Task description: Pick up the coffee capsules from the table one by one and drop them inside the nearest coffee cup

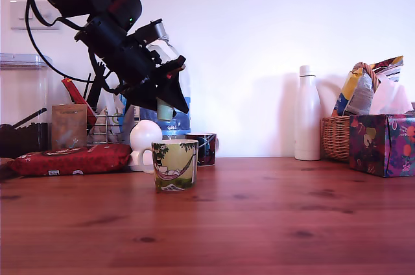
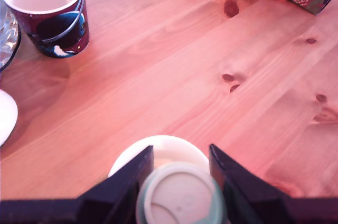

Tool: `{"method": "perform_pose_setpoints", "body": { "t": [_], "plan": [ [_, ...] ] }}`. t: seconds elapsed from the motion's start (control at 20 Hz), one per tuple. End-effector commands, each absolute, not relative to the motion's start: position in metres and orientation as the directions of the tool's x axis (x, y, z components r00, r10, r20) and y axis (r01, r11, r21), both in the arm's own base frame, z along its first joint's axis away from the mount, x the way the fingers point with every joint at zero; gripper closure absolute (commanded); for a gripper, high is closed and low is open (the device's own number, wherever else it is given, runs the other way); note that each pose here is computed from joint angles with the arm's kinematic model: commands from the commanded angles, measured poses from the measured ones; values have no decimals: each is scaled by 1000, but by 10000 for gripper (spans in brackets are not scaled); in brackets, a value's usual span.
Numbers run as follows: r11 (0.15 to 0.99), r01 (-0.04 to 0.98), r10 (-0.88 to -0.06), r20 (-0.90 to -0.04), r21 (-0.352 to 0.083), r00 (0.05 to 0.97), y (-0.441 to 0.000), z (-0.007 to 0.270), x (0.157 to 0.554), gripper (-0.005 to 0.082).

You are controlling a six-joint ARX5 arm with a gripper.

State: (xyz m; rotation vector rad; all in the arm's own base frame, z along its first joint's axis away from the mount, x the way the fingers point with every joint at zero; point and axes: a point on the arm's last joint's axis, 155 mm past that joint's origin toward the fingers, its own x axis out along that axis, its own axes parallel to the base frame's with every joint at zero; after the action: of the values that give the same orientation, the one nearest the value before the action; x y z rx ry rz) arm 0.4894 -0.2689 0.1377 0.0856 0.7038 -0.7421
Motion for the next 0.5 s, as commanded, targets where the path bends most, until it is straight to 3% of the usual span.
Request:
{"method": "perform_pose_setpoints", "body": {
  "t": [0.0, 0.45],
  "plan": [
    [737, 653, -591, -637, -176, 495, -275, 119, 488, 504],
    [725, 668, -604, -623, -169, 498, -284, 123, 487, 504]
  ]
}}
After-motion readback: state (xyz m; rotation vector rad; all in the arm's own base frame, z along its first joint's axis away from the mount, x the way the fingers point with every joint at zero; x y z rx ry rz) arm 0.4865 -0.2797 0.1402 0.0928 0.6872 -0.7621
